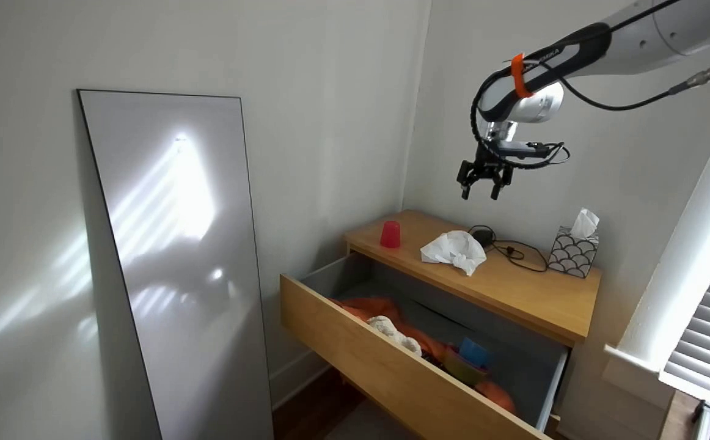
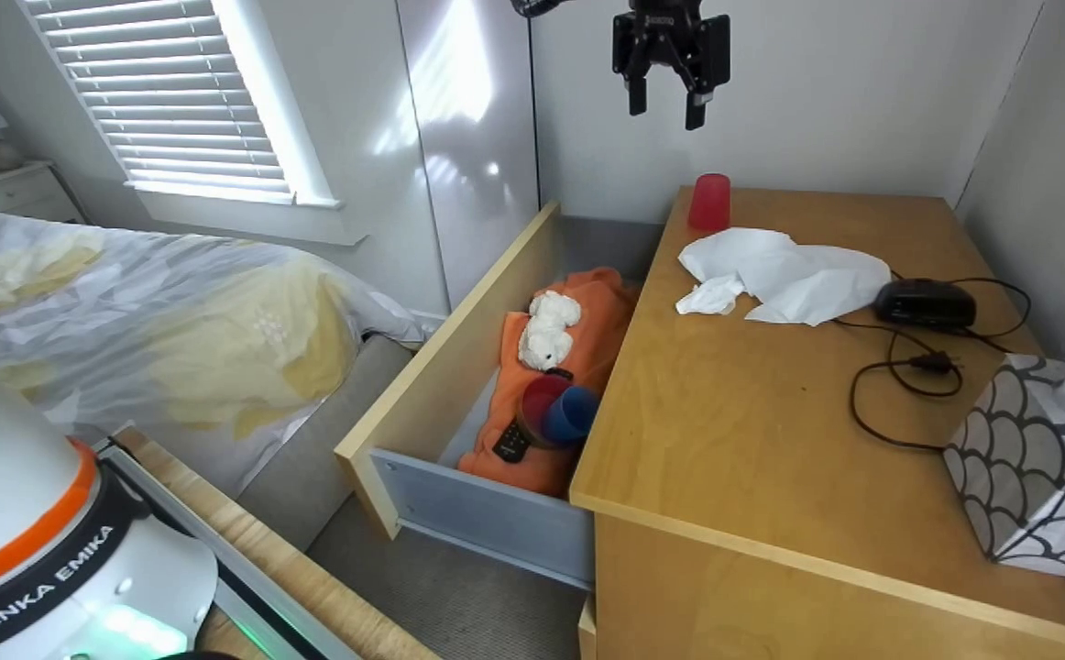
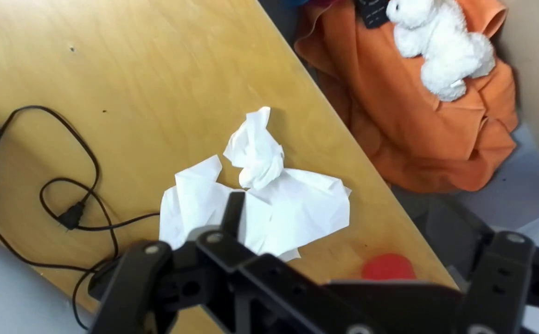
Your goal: Crumple the paper towels together
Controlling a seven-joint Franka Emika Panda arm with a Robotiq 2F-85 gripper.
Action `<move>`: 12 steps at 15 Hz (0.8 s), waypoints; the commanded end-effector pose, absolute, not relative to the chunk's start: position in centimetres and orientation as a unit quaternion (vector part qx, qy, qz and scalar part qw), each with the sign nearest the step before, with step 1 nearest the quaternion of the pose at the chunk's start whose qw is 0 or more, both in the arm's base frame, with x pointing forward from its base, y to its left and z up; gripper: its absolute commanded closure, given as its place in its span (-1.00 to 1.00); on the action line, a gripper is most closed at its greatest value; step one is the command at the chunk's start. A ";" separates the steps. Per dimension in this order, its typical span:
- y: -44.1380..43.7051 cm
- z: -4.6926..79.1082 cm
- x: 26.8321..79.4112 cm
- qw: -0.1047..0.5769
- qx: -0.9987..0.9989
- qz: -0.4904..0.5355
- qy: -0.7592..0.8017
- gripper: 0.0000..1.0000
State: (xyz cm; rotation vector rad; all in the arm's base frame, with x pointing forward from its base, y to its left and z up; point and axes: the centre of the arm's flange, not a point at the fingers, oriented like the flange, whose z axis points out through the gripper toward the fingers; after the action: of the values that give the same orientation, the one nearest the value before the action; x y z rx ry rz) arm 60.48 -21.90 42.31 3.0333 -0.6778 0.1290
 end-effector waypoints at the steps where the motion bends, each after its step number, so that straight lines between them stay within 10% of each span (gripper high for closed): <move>1: -22.3 41.7 61.1 0.019 0.975 0.040 -0.219 -1.00; 12: -23.9 36.0 66.7 0.019 0.972 0.060 -0.228 -1.00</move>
State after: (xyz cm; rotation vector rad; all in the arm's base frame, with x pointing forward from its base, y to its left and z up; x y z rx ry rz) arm 63.73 -23.03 39.23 3.0090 -0.6753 0.1668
